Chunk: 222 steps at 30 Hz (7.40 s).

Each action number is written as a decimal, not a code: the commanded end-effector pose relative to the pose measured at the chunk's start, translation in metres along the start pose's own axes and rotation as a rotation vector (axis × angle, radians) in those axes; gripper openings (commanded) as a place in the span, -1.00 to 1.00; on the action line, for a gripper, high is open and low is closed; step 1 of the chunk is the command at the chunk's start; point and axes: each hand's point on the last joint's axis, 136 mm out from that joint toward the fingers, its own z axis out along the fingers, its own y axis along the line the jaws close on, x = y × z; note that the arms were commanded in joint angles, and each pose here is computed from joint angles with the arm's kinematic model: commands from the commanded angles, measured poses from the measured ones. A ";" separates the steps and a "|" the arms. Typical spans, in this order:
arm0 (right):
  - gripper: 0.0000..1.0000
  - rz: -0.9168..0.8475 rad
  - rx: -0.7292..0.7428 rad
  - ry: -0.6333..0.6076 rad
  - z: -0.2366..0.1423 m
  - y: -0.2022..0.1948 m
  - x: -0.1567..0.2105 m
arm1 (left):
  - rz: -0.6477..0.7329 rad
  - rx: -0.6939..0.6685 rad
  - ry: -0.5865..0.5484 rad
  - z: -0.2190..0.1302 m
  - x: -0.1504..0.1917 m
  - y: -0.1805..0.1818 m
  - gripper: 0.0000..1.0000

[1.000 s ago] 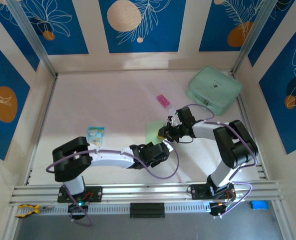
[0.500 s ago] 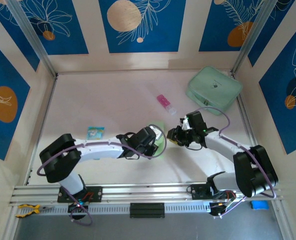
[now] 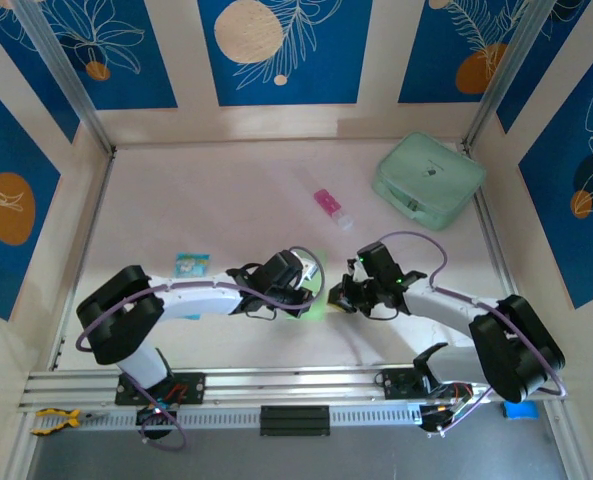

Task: Fold a paper plane with a square sheet of paper (pick it up from the middle)
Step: Fold the triangle a second time at the center of the table.

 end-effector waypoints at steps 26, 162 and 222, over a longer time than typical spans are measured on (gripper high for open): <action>-0.93 -0.029 0.245 -0.007 0.014 -0.036 0.004 | -0.158 0.003 -0.011 0.007 -0.001 0.010 -0.86; -0.95 0.021 0.215 0.052 0.032 -0.035 0.007 | -0.128 -0.116 0.012 0.012 0.002 0.065 -0.83; -0.95 -0.041 -0.096 -0.004 0.045 0.054 -0.030 | -0.159 -0.085 0.069 0.023 0.016 0.065 -0.89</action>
